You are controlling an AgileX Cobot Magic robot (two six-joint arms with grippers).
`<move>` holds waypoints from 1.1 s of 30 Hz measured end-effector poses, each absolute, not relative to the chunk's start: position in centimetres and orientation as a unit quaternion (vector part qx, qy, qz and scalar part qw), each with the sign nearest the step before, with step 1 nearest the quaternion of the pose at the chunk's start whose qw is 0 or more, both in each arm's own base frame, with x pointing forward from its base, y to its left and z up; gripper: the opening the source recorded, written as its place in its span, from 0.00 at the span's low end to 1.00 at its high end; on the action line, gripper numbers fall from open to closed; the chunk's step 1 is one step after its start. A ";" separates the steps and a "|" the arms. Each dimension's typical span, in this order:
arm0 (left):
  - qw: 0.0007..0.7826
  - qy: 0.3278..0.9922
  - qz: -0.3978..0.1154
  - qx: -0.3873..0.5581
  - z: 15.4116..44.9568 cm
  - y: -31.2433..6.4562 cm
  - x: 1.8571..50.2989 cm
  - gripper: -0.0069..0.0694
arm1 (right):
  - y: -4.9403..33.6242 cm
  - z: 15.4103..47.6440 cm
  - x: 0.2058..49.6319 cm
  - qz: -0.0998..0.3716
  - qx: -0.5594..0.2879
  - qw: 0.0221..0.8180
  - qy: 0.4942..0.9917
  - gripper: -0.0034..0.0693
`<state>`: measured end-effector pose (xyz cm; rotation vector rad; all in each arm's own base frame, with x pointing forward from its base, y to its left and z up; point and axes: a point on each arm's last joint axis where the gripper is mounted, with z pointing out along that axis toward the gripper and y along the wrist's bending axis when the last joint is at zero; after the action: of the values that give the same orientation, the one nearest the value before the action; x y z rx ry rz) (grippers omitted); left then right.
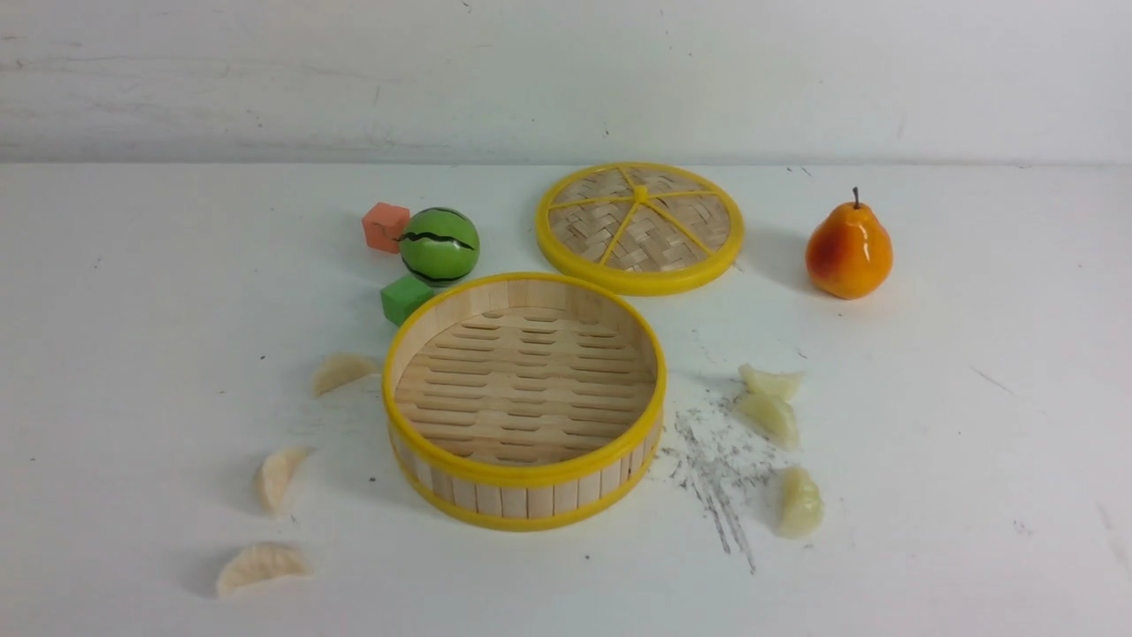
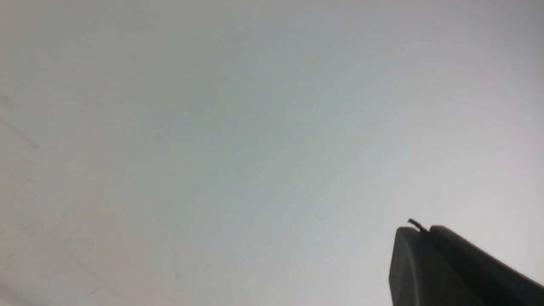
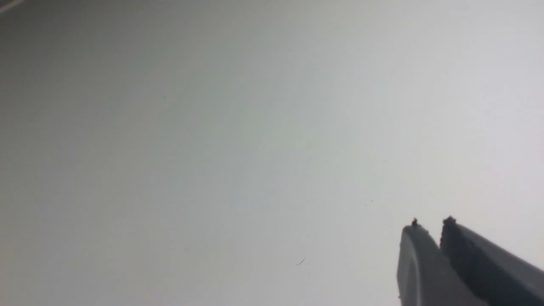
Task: Put the dumplings into the steamer on the white table.
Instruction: 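Reach for and grasp a dumpling on the table with the left gripper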
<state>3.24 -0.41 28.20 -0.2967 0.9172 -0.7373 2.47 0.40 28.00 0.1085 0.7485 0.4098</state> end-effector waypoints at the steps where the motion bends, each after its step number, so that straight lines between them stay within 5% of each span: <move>1: 0.825 0.432 -0.340 -0.129 29.1 -0.5 3.0 0.12 | 0.4 28.5 2.4 0.195 0.051 0.908 0.367 0.15; 6: 0.830 0.500 -0.236 -0.082 36.0 -0.7 3.3 0.12 | 0.5 33.0 2.3 0.131 0.032 0.888 0.440 0.04; 10: 0.782 0.589 -0.180 -0.095 37.1 -0.5 7.1 0.12 | 0.3 34.3 4.1 0.111 0.045 0.849 0.515 0.03; 17: 0.609 0.743 -0.198 -0.194 34.6 -1.3 14.1 0.12 | -0.1 30.1 9.9 0.063 0.080 0.666 0.739 0.03; 21: 0.506 0.836 -0.148 -0.156 34.0 -3.3 16.9 0.12 | -0.4 27.6 11.3 0.029 0.094 0.512 0.853 0.03; 29: 0.322 0.941 -0.027 -0.097 28.6 -6.3 24.2 0.14 | 1.8 25.6 13.2 0.075 -0.005 0.401 0.913 0.04; 33: 0.266 0.959 0.005 -0.102 25.4 -6.6 28.0 0.23 | 3.4 24.8 13.9 0.112 -0.060 0.372 0.920 0.04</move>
<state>28.03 -6.63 25.37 -0.2755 2.5882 0.0128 13.94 3.44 24.79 -0.1530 2.3568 0.2864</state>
